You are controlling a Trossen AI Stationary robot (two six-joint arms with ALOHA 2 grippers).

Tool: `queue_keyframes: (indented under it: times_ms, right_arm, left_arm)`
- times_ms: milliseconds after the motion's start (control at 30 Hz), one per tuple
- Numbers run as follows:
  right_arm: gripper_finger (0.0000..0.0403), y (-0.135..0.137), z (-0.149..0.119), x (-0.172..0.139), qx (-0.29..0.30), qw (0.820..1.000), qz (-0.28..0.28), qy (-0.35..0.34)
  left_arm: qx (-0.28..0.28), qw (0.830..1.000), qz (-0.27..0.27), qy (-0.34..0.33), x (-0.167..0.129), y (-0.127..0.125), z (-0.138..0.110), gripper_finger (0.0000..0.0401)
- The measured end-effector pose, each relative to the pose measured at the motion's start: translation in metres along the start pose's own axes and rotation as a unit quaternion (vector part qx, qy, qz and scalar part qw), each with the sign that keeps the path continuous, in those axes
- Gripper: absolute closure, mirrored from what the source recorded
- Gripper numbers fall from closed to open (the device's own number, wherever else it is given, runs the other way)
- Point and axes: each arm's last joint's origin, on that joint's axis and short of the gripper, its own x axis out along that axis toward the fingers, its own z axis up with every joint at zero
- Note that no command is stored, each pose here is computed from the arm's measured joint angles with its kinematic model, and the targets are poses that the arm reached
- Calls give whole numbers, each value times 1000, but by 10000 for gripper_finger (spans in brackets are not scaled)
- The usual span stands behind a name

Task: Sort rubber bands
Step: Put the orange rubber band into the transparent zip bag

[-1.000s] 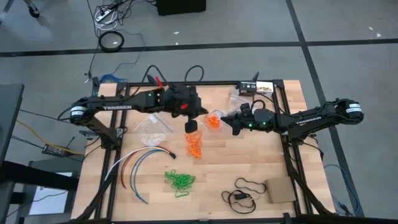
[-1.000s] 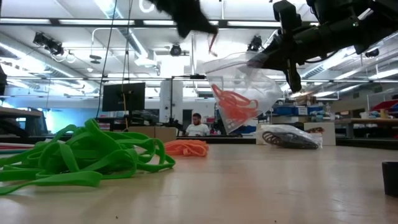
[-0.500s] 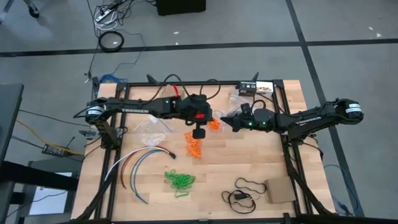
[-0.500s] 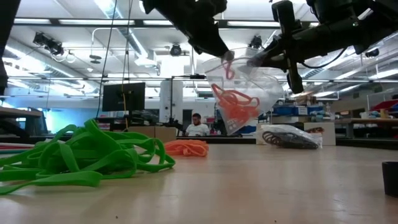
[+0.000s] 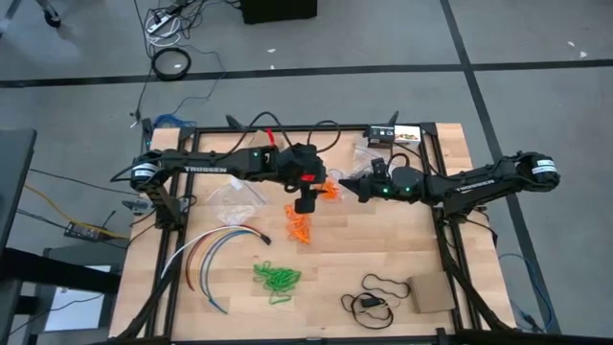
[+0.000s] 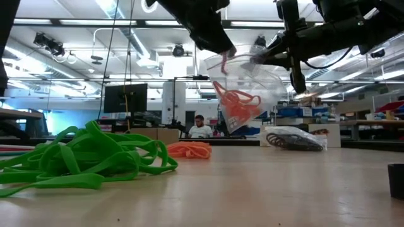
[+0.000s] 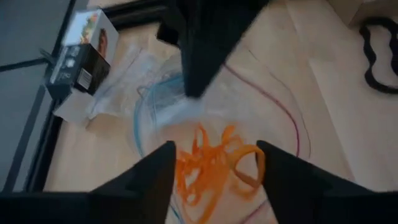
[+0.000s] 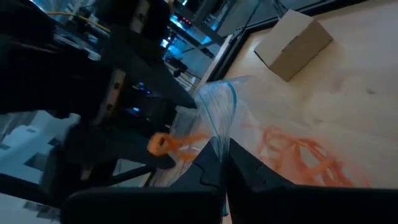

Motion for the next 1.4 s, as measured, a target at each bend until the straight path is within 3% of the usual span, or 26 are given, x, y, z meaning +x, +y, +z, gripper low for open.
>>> queue_keyframes:
  times_ms: [200, 367, 833, 1000, 1200, 1400]
  right_arm:
    - [399, 2, 1, 0, -8, 1000, 12, -6]
    - [402, 4, 2, 0, -8, 1000, 19, -10]
    - [401, 6, 4, 0, 0, 999, 34, -16]
    - [402, 8, 5, 0, 2, 999, 41, -20]
    - [401, 8, 5, 0, 3, 999, 42, -21]
    - [402, 7, 5, 0, 2, 999, 40, -20]
  left_arm:
    - [-2, 1000, 7, -7, -4, 1, 2, 136]
    - [-3, 1000, 12, -17, -17, 2, 6, 139]
    - [1, 997, 63, 54, -54, 5, -4, 144]
    - [-3, 993, 58, 102, -50, 2, -21, 144]
    - [-5, 988, 50, 144, -33, -8, -58, 154]
    - [-47, 991, 50, 114, -25, -18, -97, 189]
